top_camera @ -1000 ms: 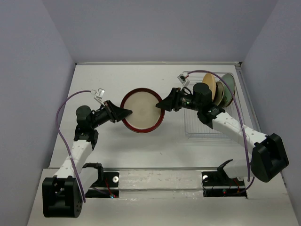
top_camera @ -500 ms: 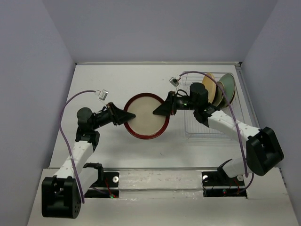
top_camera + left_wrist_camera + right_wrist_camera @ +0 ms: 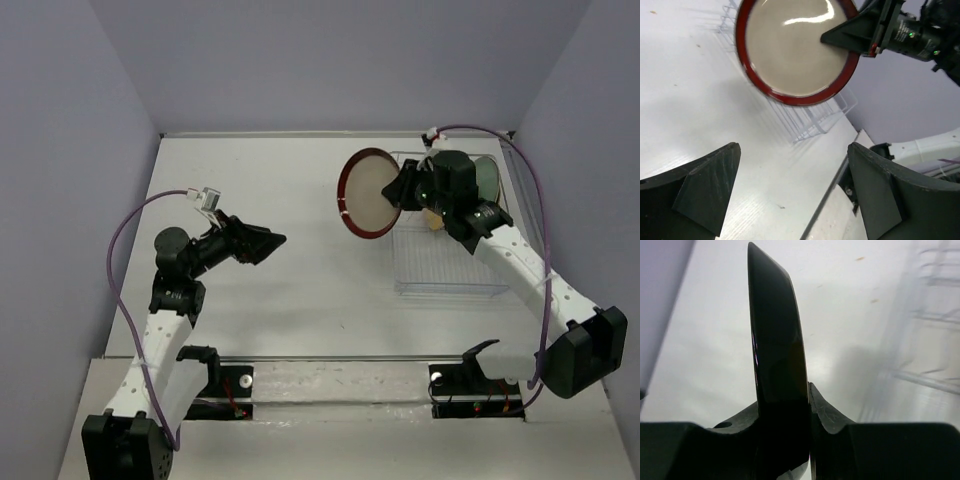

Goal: Load the plates into the dish rack

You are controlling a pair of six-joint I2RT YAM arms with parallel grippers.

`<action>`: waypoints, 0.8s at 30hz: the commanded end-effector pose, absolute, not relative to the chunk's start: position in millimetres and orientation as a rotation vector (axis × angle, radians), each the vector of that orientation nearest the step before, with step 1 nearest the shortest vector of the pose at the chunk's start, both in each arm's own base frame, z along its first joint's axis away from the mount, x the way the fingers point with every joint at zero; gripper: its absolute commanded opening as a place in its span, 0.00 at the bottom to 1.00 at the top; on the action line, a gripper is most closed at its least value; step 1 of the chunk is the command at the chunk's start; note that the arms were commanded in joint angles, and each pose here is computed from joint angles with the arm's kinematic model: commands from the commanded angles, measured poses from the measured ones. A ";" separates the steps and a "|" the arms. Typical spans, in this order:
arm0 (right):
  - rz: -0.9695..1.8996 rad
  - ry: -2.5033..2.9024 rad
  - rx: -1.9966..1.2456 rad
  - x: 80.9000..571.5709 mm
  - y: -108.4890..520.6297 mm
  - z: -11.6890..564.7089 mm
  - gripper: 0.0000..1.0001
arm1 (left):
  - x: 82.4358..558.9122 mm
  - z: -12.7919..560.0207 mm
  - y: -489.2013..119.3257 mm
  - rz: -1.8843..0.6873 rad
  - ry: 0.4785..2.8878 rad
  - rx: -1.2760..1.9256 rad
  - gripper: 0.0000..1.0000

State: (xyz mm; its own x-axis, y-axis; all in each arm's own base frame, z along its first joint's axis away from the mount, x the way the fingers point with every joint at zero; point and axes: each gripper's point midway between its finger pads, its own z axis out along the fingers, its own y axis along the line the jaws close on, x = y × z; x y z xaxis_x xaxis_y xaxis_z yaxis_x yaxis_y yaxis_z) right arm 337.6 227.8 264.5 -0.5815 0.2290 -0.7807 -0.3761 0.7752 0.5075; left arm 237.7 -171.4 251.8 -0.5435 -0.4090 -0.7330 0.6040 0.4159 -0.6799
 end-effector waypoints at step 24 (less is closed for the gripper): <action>-0.359 1.851 0.234 449.8 61.7 318.1 0.07 | 213.6 277.0 -193.4 -0.987 1.690 0.419 0.99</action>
